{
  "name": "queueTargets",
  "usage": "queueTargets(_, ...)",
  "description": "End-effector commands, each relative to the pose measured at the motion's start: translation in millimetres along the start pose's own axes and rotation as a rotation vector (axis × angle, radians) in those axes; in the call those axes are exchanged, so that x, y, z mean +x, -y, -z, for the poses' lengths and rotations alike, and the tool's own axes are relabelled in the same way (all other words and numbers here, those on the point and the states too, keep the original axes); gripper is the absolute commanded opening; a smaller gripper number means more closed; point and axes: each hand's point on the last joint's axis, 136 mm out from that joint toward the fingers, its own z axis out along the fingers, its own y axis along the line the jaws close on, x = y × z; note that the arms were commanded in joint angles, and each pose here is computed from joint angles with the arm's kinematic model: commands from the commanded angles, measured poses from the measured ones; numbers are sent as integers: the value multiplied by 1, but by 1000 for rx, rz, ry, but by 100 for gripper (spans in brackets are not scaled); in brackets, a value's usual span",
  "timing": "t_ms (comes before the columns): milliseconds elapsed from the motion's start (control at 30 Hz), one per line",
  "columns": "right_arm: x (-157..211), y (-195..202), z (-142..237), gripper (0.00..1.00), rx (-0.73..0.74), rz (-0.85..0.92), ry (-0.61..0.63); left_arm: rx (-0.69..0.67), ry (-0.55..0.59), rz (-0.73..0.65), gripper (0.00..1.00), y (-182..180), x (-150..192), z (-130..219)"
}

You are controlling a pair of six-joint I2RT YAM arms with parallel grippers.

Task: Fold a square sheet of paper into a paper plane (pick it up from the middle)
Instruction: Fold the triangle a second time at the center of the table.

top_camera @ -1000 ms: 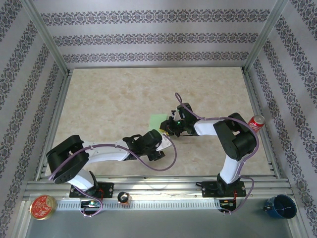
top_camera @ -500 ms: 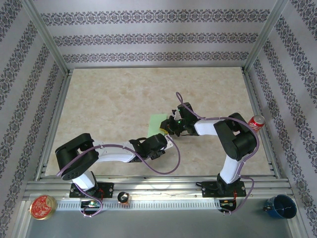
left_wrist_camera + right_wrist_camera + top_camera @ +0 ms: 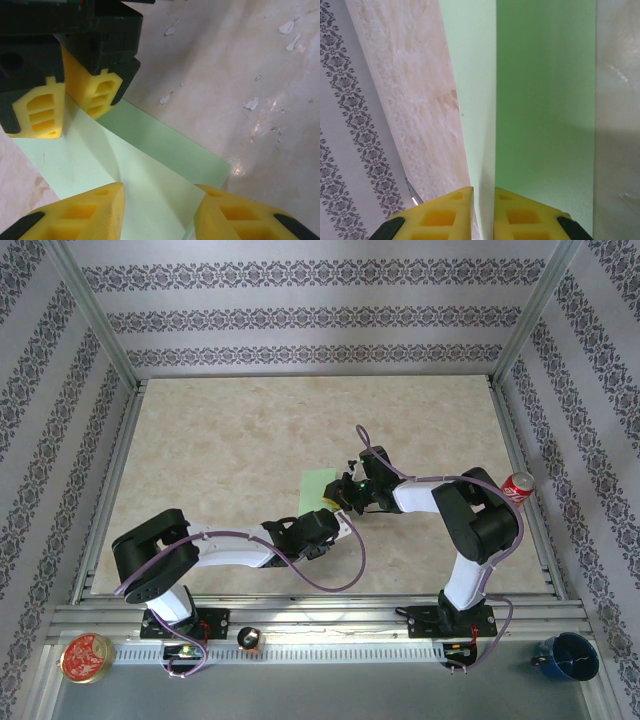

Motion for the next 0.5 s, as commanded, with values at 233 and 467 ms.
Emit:
queueTargets(233,-6,-7,7,18,-21,2,23,0,84,55,21,-3,-15,18)
queueTargets(467,-6,-6,8,18,-19,1,23,1,70,59,7,-3,-12,18)
